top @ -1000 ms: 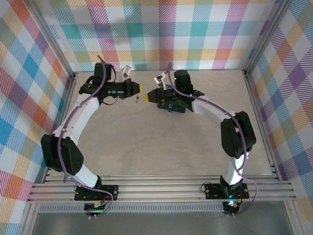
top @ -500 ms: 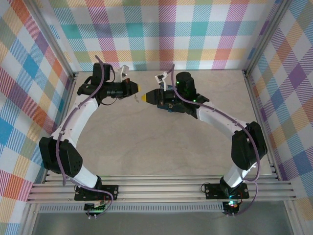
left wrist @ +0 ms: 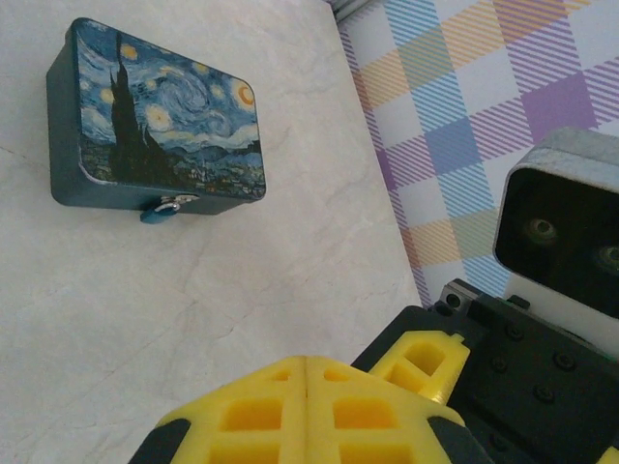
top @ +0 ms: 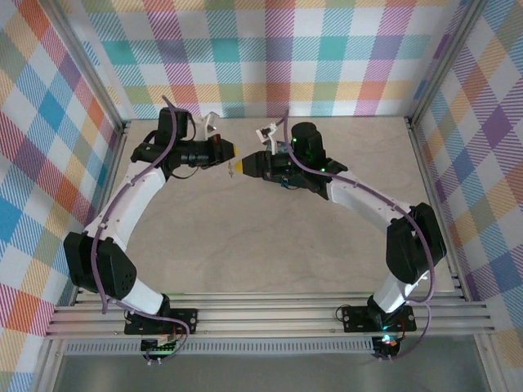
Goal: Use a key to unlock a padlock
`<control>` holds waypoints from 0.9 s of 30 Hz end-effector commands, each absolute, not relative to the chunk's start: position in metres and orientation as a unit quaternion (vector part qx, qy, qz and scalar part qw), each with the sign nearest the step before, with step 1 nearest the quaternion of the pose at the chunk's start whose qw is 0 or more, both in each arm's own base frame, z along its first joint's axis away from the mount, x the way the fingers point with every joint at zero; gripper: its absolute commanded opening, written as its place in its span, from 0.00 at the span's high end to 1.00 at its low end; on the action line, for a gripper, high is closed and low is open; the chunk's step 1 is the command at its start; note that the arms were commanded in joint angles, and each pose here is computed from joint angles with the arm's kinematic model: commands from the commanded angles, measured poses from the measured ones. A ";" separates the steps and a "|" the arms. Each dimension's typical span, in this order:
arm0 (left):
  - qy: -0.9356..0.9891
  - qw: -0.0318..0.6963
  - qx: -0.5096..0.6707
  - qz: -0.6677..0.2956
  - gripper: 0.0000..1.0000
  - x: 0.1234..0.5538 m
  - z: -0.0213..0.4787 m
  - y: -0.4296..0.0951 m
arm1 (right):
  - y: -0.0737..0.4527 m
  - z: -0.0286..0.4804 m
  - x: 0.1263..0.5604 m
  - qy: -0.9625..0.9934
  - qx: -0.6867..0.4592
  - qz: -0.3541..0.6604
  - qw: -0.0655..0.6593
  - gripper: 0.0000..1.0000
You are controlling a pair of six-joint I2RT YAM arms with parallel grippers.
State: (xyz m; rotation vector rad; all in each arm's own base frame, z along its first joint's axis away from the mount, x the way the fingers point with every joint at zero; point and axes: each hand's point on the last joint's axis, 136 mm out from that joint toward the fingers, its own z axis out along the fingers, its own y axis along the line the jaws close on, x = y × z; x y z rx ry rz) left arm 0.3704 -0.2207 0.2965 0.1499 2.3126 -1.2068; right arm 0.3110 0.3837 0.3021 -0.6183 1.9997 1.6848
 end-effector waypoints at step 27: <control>0.837 0.266 0.049 -0.477 1.00 0.368 0.309 -0.236 | 0.389 0.300 0.317 0.722 -0.216 0.615 0.232 0.69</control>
